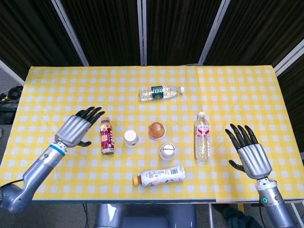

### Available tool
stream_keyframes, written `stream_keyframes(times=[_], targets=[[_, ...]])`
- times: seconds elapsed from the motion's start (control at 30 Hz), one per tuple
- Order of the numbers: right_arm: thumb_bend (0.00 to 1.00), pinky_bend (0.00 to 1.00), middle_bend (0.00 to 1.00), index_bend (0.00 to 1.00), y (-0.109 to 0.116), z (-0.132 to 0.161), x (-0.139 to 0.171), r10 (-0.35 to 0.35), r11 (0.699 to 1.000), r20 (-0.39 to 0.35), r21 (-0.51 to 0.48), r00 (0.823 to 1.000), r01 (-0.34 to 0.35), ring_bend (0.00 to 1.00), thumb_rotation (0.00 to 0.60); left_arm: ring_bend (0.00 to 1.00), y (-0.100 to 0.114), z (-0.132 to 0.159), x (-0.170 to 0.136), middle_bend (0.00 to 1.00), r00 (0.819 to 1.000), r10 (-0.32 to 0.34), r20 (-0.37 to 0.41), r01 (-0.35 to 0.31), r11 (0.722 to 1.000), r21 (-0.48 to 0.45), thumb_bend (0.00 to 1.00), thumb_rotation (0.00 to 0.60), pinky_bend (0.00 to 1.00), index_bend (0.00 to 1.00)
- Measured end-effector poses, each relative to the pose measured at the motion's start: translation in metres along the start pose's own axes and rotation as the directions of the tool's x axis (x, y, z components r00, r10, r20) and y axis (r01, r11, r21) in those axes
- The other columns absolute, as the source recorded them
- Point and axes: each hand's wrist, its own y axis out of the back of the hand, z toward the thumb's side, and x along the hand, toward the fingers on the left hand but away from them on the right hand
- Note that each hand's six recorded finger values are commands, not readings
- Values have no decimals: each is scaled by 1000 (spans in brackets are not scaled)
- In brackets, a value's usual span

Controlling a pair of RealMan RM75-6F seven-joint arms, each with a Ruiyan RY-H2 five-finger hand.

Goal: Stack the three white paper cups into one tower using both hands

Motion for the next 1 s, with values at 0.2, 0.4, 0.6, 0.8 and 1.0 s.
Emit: stream_keyframes(times=[0.2, 0.4, 0.6, 0.8, 1.0], targets=[[0, 0, 0, 0, 0, -8, 0, 2, 1000, 32, 14, 999, -2, 0, 600, 120, -14, 55, 51, 0, 988, -35, 148, 22, 996, 90, 1, 600, 298, 112], [0, 0, 0, 0, 3, -12, -1, 3, 1000, 42, -7, 999, -3, 0, 600, 168, -34, 87, 75, 53, 979, -80, 187, 55, 989, 136, 145, 600, 304, 120], [0, 0, 0, 0, 5, -16, -2, 1, 1000, 49, -15, 999, 0, 0, 600, 213, -47, 95, 84, 119, 979, -108, 175, 83, 986, 145, 276, 600, 324, 153], [0, 0, 0, 0, 6, -17, -2, -2, 1000, 52, -15, 999, 3, 0, 600, 367, -50, 93, 88, 330, 983, -105, 150, 82, 985, 153, 311, 600, 462, 307], [0, 0, 0, 0, 4, -13, -2, 6, 1000, 44, -10, 999, -6, 0, 600, 458, -52, 92, 88, 439, 985, -100, 141, 78, 985, 152, 329, 600, 536, 424]])
